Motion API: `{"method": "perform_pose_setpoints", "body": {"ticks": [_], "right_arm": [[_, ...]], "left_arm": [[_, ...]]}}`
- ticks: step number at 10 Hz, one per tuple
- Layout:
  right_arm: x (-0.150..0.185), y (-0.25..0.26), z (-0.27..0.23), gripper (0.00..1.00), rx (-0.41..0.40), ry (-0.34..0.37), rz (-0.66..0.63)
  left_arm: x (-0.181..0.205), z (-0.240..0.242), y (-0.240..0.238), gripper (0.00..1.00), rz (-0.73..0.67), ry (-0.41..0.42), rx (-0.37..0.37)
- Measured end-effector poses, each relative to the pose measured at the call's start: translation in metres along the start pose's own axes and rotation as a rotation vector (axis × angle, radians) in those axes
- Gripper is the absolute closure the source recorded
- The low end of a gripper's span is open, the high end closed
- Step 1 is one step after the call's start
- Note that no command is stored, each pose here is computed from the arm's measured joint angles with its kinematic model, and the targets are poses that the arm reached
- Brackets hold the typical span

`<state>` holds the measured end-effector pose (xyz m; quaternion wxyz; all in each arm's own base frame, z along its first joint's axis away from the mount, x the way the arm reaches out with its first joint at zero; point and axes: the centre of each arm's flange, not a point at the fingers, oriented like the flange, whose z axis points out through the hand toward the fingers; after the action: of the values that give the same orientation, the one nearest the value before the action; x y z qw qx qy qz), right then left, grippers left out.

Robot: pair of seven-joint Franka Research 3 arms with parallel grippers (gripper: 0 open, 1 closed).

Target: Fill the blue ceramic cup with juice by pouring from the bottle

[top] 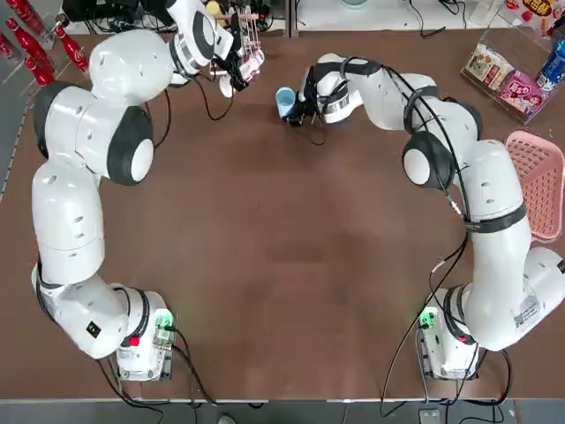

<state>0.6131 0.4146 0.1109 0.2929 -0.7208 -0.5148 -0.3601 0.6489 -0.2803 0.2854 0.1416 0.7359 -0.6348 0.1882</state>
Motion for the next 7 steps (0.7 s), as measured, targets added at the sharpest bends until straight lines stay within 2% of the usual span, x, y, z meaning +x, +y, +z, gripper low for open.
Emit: {"method": "perform_pose_setpoints", "body": {"ticks": [4,7], "right_arm": [[0.000,0.000,0.000,0.33,0.000,0.000,0.001],[0.000,0.000,0.000,0.33,-0.001,0.000,0.001]], "left_arm": [[0.026,0.007,0.003,0.56,-0.008,-0.139,0.034],[0.046,0.028,0.017,0.56,-0.015,-0.162,0.027]]}}
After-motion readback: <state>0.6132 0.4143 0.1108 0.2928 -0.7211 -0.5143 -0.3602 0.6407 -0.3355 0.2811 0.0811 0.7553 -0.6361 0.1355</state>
